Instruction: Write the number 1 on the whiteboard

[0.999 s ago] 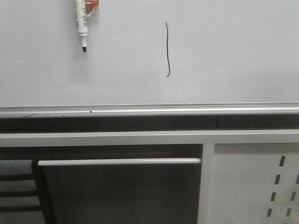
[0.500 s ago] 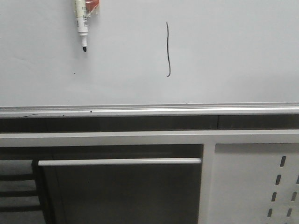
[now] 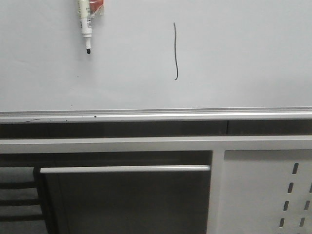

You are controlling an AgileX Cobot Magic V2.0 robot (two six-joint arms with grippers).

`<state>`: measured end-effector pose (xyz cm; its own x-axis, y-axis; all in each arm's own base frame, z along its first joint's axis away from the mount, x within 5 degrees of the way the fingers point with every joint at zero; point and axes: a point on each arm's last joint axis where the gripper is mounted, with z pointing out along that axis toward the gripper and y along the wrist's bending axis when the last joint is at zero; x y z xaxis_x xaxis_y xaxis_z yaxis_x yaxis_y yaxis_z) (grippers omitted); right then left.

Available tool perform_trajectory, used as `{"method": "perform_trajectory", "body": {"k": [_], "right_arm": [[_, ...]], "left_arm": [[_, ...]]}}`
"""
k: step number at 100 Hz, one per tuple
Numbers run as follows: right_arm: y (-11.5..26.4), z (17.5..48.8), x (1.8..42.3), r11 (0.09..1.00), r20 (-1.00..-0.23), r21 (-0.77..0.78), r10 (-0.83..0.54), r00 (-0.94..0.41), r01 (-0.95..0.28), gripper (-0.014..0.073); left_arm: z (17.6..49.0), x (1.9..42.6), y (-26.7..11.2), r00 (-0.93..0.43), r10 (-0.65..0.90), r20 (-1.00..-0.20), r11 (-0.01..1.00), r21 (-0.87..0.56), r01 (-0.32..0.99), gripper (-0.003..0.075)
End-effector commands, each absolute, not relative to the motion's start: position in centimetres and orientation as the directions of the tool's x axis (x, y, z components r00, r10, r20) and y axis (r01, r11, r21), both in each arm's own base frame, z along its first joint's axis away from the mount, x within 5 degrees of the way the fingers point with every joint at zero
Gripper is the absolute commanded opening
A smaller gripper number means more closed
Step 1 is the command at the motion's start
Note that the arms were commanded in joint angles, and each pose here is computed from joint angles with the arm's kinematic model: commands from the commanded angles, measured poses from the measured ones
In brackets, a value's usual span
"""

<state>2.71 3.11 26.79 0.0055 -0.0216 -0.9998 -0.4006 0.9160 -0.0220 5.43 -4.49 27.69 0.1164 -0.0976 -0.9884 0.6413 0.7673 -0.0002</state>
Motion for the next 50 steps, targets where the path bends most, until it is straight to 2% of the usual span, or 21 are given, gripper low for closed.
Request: {"method": "perform_trajectory", "body": {"k": [1, 9, 19, 37, 50], "right_arm": [[2.9, 27.9, 2.5, 0.928, -0.997, -0.008, 0.019, 0.069, -0.372, -0.0065], [2.9, 27.9, 2.5, 0.928, -0.997, -0.008, 0.019, 0.069, -0.372, -0.0065], [2.9, 27.9, 2.5, 0.928, -0.997, -0.008, 0.019, 0.069, -0.372, -0.0065], [2.9, 27.9, 2.5, 0.928, -0.997, -0.008, 0.019, 0.069, -0.372, -0.0065], [2.9, 27.9, 2.5, 0.928, -0.997, -0.008, 0.019, 0.069, -0.372, -0.0065]], "left_arm": [[29.1, 5.4, -4.3, 0.193, -0.124, -0.973, 0.783, 0.024, 0.622, -0.0020], [28.6, 5.6, -4.1, 0.168, -0.068, -0.983, 0.806, 0.045, 0.590, -0.0020], [27.6, 6.1, -3.4, 0.110, -0.063, -0.992, 0.871, -0.001, 0.491, -0.0020], [25.3, 5.5, -1.7, 0.172, -0.051, -0.984, 0.957, 0.001, 0.291, -0.0020], [23.0, 5.1, -0.8, 0.153, -0.047, -0.987, 0.987, -0.022, 0.161, -0.0020]]}}
